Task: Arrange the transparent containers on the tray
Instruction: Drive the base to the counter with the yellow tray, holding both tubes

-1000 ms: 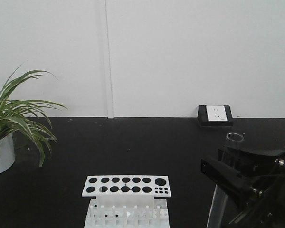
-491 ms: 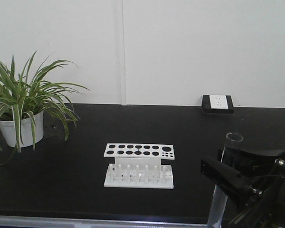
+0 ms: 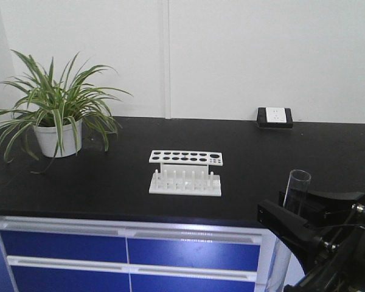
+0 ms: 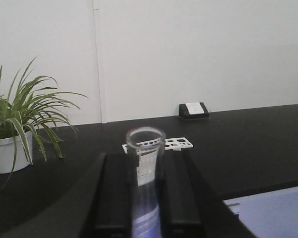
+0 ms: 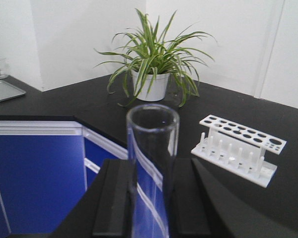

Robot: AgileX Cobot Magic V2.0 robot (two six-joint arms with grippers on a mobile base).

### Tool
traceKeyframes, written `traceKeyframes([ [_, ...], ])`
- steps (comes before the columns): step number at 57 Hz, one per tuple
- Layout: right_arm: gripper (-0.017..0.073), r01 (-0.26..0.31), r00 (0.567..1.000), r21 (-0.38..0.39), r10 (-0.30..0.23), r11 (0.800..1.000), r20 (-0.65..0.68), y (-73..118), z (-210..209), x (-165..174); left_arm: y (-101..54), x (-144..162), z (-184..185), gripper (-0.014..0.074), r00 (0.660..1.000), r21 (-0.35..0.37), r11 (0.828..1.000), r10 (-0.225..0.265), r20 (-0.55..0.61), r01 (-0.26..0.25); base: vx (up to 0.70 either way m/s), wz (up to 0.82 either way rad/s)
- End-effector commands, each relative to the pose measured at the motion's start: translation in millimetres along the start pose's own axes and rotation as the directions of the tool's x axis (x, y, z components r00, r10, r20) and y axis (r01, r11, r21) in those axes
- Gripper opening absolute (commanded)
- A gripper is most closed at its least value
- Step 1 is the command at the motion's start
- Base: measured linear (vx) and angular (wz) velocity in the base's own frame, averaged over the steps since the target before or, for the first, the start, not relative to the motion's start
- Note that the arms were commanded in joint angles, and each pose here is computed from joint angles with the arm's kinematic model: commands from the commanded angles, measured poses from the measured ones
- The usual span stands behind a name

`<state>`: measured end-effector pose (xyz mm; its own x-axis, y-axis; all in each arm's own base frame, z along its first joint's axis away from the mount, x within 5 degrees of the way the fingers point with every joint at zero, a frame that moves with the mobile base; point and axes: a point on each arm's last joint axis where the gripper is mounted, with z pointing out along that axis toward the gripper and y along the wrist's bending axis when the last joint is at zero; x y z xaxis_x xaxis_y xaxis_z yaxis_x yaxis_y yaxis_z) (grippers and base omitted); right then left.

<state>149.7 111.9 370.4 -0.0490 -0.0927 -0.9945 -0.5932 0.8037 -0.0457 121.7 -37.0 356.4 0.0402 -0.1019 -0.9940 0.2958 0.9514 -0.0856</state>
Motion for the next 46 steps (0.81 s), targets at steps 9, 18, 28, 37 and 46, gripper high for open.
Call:
traceKeyframes([
  [9,0.0127,0.02,0.992,-0.011,-0.019,1.0,0.125,0.4,-5.3,-19.7,-3.7,-19.1,-1.5,0.0114,0.993,0.032,0.999,-0.016,0.116,0.012,-0.39,0.01],
  [18,0.0127,0.02,0.992,-0.011,-0.019,1.0,0.125,0.4,-5.3,-19.7,-3.7,-19.1,-1.5,0.0114,0.993,0.032,0.999,-0.016,0.116,0.012,-0.39,-0.01],
  [28,0.0127,0.02,0.992,-0.011,-0.019,1.0,0.125,0.4,-5.3,-19.7,-3.7,-19.1,-1.5,0.0114,0.993,0.032,0.999,-0.016,0.116,0.012,-0.37,0.0],
  [37,0.0127,0.02,0.992,-0.011,-0.019,1.0,0.125,0.4,-5.3,-19.7,-3.7,-19.1,-1.5,0.0114,0.993,0.032,0.999,-0.016,0.116,0.012,-0.35,0.01],
  [46,0.0127,0.02,0.992,-0.011,-0.019,1.0,0.125,0.4,-5.3,-19.7,-3.7,-19.1,-1.5,0.0114,0.993,0.032,0.999,-0.016,0.116,0.012,-0.32,0.05],
])
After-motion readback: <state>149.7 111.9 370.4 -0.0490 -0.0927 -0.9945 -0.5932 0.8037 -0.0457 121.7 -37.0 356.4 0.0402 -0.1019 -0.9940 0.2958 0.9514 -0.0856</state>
